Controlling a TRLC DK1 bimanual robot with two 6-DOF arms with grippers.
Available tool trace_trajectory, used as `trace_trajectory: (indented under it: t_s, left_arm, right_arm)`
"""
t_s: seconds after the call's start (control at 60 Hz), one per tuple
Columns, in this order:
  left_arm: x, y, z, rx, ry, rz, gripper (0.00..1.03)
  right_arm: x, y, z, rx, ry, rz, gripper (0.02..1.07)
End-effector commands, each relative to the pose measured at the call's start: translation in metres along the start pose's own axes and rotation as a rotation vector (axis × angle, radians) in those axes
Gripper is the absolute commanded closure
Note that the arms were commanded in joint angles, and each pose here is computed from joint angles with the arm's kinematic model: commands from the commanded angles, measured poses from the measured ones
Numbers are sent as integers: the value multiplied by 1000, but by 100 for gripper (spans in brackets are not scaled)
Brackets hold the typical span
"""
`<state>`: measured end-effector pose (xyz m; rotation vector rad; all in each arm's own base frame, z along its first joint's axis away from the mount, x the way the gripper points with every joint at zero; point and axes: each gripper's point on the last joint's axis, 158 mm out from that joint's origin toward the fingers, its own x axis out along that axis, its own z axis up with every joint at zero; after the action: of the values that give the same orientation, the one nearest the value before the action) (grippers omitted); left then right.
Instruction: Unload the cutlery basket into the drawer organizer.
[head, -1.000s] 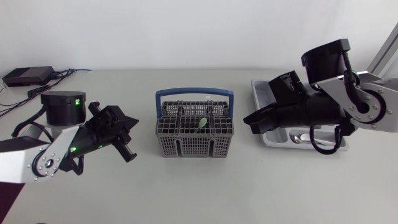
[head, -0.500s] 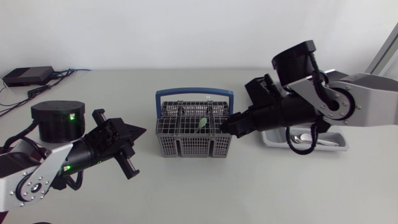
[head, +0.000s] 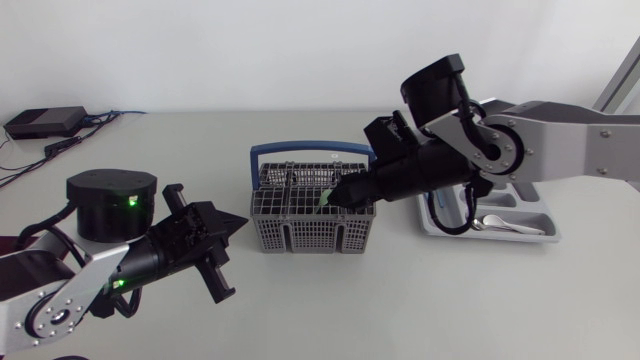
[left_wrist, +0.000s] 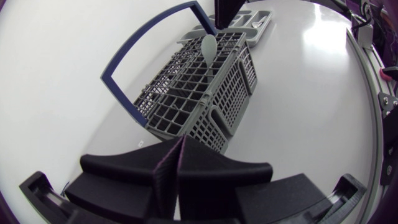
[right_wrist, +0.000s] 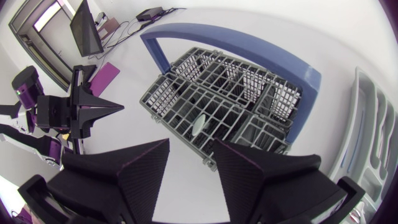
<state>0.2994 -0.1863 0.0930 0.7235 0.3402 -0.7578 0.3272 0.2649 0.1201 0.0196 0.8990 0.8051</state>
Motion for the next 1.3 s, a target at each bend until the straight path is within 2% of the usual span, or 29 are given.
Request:
trace_trajectory:
  t_s: [0.0,0.25,0.417,0.517,0.867,0.967,1.05,1.283]
  left_arm:
    - [-5,5,10,-5,-24,17,82]
    - [-11,7,11,-8,-27,26,82]
    - [-13,8,11,-17,-28,30,82]
    - [-15,10,12,-25,-32,36,82]
    - [-20,16,15,-63,-44,57,78]
    - [-21,18,16,-67,-46,64,78]
    - [-22,22,15,-73,-46,76,72]
    - [-26,26,12,-88,-47,92,72]
  right_arm:
    - [8,1,2,50,17,8,53]
    - [21,3,10,91,28,14,54]
    - [31,1,11,108,41,11,62]
    - [37,-2,10,115,51,7,63]
    - [39,-2,13,117,35,1,97]
    - [36,0,15,107,26,1,100]
    - [31,1,20,101,9,-5,101]
    - [1,20,37,26,-56,-15,101]
